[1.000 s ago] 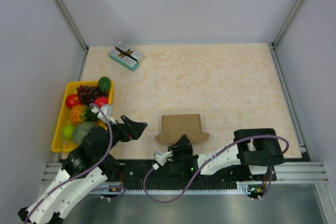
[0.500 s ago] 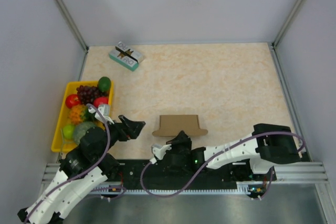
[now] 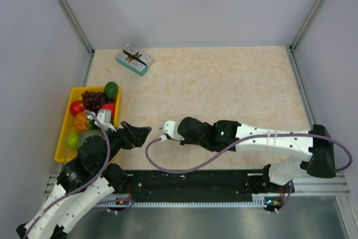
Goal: Fold the paper box
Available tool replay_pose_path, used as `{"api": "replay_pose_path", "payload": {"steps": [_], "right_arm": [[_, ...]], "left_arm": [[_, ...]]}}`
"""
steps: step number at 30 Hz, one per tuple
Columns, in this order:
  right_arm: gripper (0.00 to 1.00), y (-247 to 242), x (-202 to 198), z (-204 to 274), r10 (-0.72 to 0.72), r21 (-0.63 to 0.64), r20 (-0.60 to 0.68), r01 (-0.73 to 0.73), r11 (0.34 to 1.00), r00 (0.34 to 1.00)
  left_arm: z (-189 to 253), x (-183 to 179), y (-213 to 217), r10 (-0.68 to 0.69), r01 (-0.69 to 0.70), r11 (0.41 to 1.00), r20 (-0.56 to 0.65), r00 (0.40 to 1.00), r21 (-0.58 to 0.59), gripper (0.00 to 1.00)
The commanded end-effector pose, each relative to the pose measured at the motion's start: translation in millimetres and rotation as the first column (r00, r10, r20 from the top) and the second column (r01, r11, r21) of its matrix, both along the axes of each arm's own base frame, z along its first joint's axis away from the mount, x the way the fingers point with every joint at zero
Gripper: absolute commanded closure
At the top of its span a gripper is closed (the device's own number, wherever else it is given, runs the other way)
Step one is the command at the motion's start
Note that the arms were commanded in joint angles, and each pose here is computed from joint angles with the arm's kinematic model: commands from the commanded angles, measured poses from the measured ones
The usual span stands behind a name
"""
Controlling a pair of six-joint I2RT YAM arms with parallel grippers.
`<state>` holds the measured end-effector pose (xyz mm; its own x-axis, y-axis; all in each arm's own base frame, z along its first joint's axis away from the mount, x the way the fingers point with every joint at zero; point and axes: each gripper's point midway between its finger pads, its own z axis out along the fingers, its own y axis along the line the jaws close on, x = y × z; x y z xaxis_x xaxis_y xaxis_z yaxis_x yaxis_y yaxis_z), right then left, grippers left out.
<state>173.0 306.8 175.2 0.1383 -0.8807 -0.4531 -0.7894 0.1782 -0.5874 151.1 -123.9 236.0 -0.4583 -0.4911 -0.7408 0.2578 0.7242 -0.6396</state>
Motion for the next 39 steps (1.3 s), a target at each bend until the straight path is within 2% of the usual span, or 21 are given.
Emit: {"api": "replay_pose_path", "payload": {"steps": [1, 6, 8, 13, 19, 29, 35, 36, 38, 39], "right_arm": [[1.00, -11.4, -29.9, -5.6, 0.055, -0.001, -0.333, -0.058, 0.998, 0.941], [1.00, -14.8, -34.3, -13.8, 0.038, -0.025, -0.502, -0.058, 0.998, 0.864], [1.00, -18.4, -39.8, -23.6, 0.020, -0.070, -0.565, -0.072, 0.995, 0.825], [1.00, -14.4, -30.3, -29.3, -0.003, -0.097, -0.615, -0.072, 0.993, 0.789], [1.00, -15.9, -5.4, -42.0, -0.051, -0.194, -0.548, -0.067, 0.979, 0.835], [0.98, -13.7, 28.9, -35.0, -0.027, -0.204, -0.416, -0.064, 0.977, 0.909], [0.91, -12.7, 31.9, -30.5, -0.018, -0.177, -0.389, -0.056, 0.983, 0.921], [0.79, -13.2, 32.1, -29.0, -0.020, -0.171, -0.385, -0.050, 0.984, 0.923], [0.69, -15.5, 34.2, -26.3, -0.035, -0.163, -0.366, -0.027, 0.986, 0.930], [0.64, -17.4, 35.6, -18.9, -0.051, -0.143, -0.349, 0.000, 0.990, 0.936]], "left_arm": [[13.3, 0.6, 4.3, 0.010, -0.010, 1.000, 0.029, 1.000, 0.014, 0.02], [10.0, -2.0, 1.5, -0.008, 0.008, 1.000, 0.013, 1.000, 0.009, 0.02], [7.0, -2.9, 0.2, -0.014, 0.014, 1.000, 0.004, 1.000, 0.006, 0.02], [-3.4, -3.8, -3.2, -0.033, 0.033, 0.999, -0.015, 0.999, 0.022, 0.02], [-12.4, -7.8, -12.5, -0.091, 0.092, 0.995, -0.020, 0.996, 0.030, 0.02], [-23.9, -2.9, -13.7, -0.073, 0.074, 0.997, -0.037, 0.997, 0.031, 0.02], [-42.9, 2.1, -20.6, -0.079, 0.083, 0.996, -0.070, 0.994, 0.046, 0.02], [-43.1, 2.6, -22.2, -0.084, 0.087, 0.995, -0.069, 0.994, 0.040, 0.03], [-51.0, 2.0, -26.4, -0.102, 0.106, 0.993, -0.084, 0.991, 0.045, 0.05], [-53.3, 1.7, -28.6, -0.113, 0.117, 0.992, -0.087, 0.990, 0.047, 0.13]]}}
